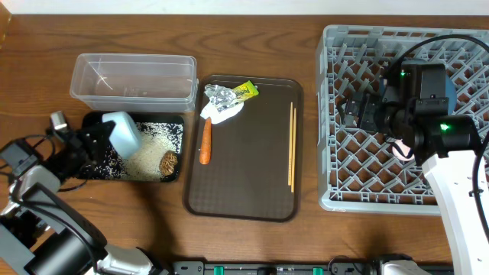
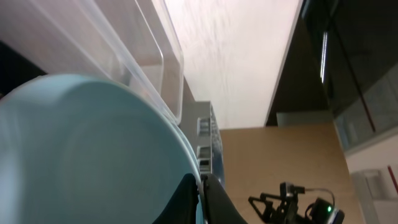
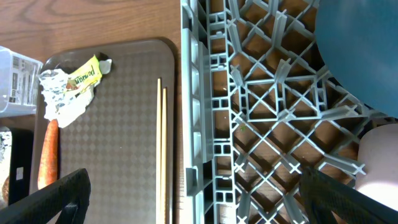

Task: Sort waste into correct bins and load items into the dishwasher rack
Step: 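Carry the emptied white bowl right and set it on the brown tray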

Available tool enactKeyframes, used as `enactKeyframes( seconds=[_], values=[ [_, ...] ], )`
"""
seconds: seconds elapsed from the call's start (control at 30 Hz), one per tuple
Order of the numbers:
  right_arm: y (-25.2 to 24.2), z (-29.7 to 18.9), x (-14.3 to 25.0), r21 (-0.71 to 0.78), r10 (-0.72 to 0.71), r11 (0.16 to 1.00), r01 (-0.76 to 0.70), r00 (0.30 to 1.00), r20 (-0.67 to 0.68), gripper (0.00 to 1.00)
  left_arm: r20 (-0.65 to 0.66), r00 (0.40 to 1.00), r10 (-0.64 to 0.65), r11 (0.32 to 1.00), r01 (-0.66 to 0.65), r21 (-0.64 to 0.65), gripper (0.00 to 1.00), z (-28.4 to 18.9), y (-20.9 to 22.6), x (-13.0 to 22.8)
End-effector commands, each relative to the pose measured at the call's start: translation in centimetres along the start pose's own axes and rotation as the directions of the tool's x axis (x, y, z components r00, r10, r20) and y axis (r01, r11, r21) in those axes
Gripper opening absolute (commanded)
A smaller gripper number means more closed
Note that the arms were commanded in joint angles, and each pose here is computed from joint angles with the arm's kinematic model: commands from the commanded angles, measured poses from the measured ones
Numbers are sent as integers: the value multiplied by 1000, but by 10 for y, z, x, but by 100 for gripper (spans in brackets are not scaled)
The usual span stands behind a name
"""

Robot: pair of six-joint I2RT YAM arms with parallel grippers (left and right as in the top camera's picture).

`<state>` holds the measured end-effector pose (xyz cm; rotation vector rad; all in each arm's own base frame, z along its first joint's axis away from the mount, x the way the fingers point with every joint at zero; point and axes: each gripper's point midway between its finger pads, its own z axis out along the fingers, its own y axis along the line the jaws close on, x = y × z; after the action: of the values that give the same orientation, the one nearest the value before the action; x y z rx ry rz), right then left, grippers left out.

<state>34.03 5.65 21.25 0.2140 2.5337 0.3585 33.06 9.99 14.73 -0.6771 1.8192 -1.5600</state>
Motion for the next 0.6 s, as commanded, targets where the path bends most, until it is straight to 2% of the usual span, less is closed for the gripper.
enactKeyframes(
  seconds=[0.0,0.1,0.17,0.27,0.33,0.5,0.57],
  values=[
    [6,-1,0,-15,1,1000,-1,1000,4,99,-65,996,56,997,-53,54,6,15,-15,13],
    [10,-1,1,-35,-1,999,1,1000,-2,99,-142,978,151,986,-140,86,6,37,-35,32],
    [13,-1,2,-53,-2,999,2,1000,-9,99,-207,945,253,965,-229,131,6,56,-58,52],
    [16,-2,3,-68,-28,997,27,1000,-13,99,-295,848,440,893,-379,242,6,85,-99,91],
    [15,-2,2,-68,-28,997,27,1000,-10,99,-343,786,514,856,-443,269,6,104,-116,119],
    [17,-2,-2,-74,-30,997,30,1000,7,99,-457,657,599,793,-563,231,6,150,-113,184],
    [17,-2,-1,-73,-30,997,30,1000,5,99,-535,601,594,761,-636,131,6,163,-85,208]
  ],
)
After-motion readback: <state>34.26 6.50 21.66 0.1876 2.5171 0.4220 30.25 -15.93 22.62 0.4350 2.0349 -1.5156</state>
